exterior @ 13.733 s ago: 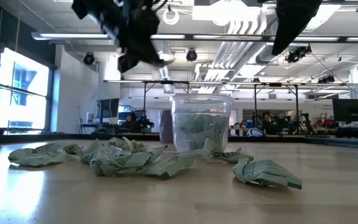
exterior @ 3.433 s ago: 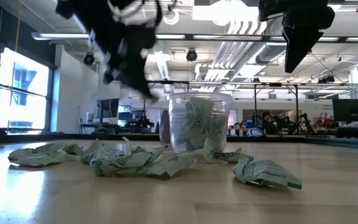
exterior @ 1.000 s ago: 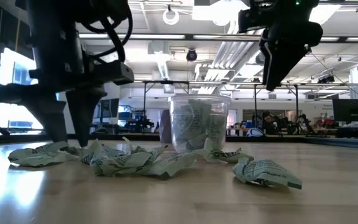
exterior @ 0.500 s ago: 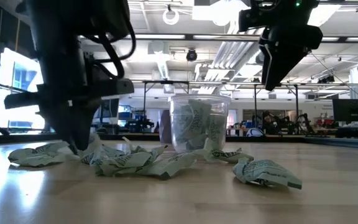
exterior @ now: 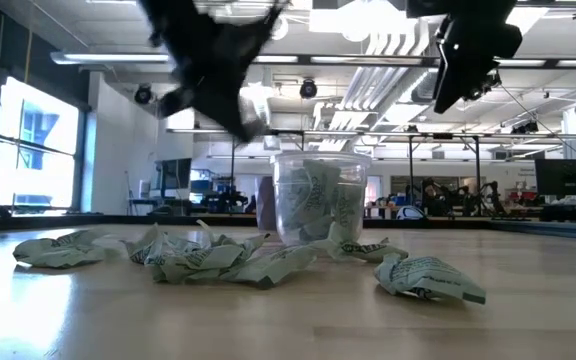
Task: Pick and place Stevia / Truvia into bins
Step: Put the stevia packet into the transparent container
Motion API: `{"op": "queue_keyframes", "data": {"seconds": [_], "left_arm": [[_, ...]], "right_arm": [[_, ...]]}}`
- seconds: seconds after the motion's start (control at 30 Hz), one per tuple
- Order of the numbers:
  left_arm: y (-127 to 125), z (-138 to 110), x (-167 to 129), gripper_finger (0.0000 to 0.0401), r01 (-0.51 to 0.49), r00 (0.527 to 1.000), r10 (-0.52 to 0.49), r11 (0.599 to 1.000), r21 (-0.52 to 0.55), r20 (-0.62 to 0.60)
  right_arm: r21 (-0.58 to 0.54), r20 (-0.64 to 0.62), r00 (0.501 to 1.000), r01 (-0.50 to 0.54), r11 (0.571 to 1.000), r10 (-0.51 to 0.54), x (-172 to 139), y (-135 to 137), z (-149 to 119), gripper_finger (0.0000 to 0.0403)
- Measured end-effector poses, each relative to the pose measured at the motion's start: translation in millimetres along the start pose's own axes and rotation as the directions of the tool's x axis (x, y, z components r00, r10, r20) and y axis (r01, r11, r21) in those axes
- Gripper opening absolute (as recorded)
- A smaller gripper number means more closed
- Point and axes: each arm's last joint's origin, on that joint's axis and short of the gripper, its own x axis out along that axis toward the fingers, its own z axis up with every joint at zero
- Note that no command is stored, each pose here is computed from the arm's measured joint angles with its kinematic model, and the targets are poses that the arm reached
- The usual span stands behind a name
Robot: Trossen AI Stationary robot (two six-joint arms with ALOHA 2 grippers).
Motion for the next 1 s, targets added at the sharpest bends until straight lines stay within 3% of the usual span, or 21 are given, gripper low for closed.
{"op": "queue_keyframes", "data": {"seconds": [0.07,0.17,0.27,0.43,0.63,0.8,1.0], "left_arm": [[-12.4,14.2,-10.3,0.0022,0.127,0.990,-0.134,0.984,0.122,0.046],[-28.3,26.4,-11.9,0.0024,0.293,0.947,-0.318,0.909,0.295,0.037],[-34.9,34.0,-1.4,0.0022,0.331,0.930,-0.366,0.876,0.350,0.035],[-20.9,32.8,45.7,0.0028,0.348,0.937,-0.324,0.891,0.290,-0.129],[-11.9,28.1,77.0,0.0083,0.354,0.921,-0.311,0.919,0.173,-0.235],[-13.9,31.3,72.1,0.0127,0.366,0.909,-0.335,0.926,0.092,-0.247],[-29.0,58.8,43.8,0.0163,0.383,0.900,-0.355,0.921,0.072,-0.251]], "right_arm": [[0.014,-0.027,0.999,0.019,1.000,-0.019,-0.6,-5.0,-3.2,0.0307],[0.012,-0.053,0.998,0.031,0.999,-0.031,-0.1,-7.4,-5.6,0.0307],[0.022,-0.047,0.998,0.030,0.999,-0.029,-0.7,-7.6,-5.4,0.0307],[0.045,-0.045,0.999,0.029,0.999,-0.027,-0.8,-7.2,-5.4,0.0307],[0.050,-0.050,0.998,0.025,0.998,-0.022,-0.7,-6.9,-5.8,0.0307],[0.047,-0.054,0.998,0.026,0.999,-0.024,-0.8,-7.2,-6.2,0.0307],[0.040,-0.056,0.998,0.030,0.999,-0.027,-0.7,-7.3,-6.5,0.0307]]}}
